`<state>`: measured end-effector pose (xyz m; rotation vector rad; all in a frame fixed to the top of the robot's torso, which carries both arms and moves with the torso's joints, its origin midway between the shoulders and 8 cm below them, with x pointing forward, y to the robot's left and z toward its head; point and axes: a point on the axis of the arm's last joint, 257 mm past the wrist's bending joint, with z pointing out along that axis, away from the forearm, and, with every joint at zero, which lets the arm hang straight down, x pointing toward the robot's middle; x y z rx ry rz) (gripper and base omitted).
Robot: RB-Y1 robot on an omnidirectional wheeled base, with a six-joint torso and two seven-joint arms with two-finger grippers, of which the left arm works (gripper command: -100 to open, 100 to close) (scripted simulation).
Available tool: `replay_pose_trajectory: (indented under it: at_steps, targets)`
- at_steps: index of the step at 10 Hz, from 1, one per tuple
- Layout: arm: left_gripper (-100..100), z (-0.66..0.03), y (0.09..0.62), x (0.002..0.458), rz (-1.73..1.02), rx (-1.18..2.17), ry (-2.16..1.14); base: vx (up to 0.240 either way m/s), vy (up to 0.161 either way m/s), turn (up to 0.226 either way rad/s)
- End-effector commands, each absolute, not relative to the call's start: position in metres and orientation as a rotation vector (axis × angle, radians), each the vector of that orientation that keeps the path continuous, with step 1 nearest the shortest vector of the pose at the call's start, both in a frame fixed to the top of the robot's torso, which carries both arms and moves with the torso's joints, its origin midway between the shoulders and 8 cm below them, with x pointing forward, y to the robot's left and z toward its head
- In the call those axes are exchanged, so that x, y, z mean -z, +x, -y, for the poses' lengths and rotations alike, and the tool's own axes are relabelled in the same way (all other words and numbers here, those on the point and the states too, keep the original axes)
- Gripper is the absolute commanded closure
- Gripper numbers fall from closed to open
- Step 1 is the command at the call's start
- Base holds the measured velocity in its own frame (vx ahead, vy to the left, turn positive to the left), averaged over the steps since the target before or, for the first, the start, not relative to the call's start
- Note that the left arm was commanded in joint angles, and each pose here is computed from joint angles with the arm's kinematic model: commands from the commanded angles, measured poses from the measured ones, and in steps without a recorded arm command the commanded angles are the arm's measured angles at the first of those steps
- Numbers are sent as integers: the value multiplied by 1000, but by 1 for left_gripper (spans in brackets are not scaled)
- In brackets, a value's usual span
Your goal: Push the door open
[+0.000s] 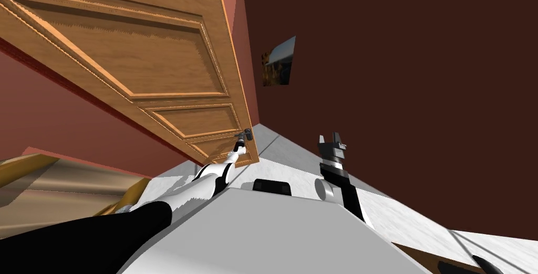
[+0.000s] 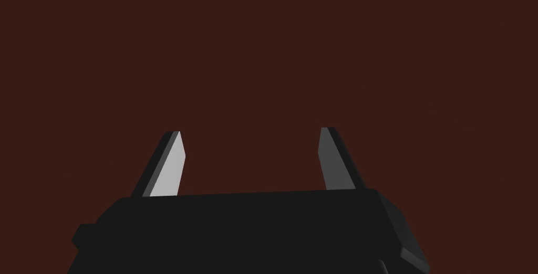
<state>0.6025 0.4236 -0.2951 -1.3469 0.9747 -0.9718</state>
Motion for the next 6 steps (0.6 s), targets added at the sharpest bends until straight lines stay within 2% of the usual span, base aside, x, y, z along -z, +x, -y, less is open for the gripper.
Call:
replay_pose_trajectory:
  at_steps: [1,6]
  targets:
    - [100,-434,600,293,-959,958,-1350,169,-68,54]
    - [100,-459,589,296,-926,920,-1371,147,-44,43]
